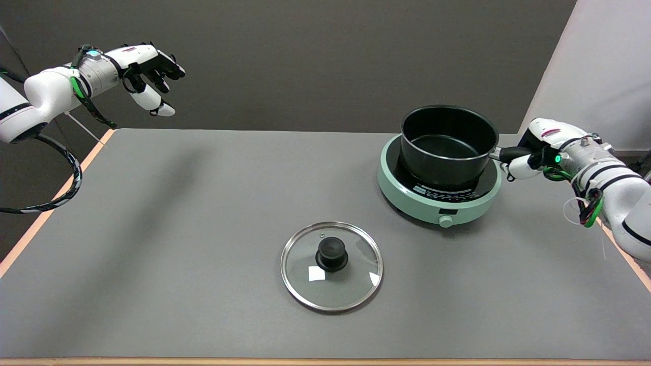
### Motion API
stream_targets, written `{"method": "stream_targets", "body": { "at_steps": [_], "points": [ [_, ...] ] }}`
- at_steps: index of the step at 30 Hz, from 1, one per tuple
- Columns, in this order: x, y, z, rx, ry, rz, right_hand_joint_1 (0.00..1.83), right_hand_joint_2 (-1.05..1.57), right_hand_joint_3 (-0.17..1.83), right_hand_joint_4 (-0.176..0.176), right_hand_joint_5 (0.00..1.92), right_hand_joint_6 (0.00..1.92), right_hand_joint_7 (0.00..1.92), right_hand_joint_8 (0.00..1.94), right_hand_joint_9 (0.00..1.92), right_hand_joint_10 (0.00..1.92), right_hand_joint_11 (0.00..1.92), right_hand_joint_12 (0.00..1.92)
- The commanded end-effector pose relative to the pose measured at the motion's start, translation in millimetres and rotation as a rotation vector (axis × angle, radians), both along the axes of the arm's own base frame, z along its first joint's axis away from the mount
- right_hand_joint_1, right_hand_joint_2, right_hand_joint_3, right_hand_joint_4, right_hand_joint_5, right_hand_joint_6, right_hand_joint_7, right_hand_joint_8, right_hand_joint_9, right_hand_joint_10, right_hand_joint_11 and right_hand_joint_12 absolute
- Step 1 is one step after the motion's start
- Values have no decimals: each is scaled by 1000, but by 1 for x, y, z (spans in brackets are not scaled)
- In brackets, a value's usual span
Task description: Place the pot onto the induction cooker.
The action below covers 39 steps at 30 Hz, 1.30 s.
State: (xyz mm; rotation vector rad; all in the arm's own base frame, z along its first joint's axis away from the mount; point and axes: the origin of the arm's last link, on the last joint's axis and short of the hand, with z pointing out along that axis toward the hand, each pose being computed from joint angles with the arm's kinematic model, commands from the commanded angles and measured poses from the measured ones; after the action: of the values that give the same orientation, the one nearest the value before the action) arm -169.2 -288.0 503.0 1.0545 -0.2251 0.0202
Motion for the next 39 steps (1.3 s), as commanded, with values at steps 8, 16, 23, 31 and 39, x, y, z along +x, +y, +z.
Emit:
{"method": "stream_targets", "body": {
  "at_steps": [8, 16, 23, 31, 39],
  "points": [
    [-11, 0, 1, -11, -16, -18, 1076, 1273, 637, -96, 1590, 1590, 1590, 1590, 1590, 1590, 1590, 1590],
    [-9, -1, -1, 2, 1, -17, 1031, 1337, 556, -98, 1621, 1621, 1621, 1621, 1621, 1621, 1621, 1621],
    [-9, -1, -2, 8, 11, -17, 924, 1281, 449, -95, 1558, 1558, 1558, 1558, 1558, 1558, 1558, 1558],
    [-9, -1, -4, 13, 19, -28, 1014, 627, 995, -46, 1269, 1269, 1269, 1269, 1269, 1269, 1269, 1269],
    [-9, 0, -8, 31, 59, -63, 1317, -1047, 1204, -176, 253, 253, 253, 253, 253, 253, 253, 253]
  ]
}}
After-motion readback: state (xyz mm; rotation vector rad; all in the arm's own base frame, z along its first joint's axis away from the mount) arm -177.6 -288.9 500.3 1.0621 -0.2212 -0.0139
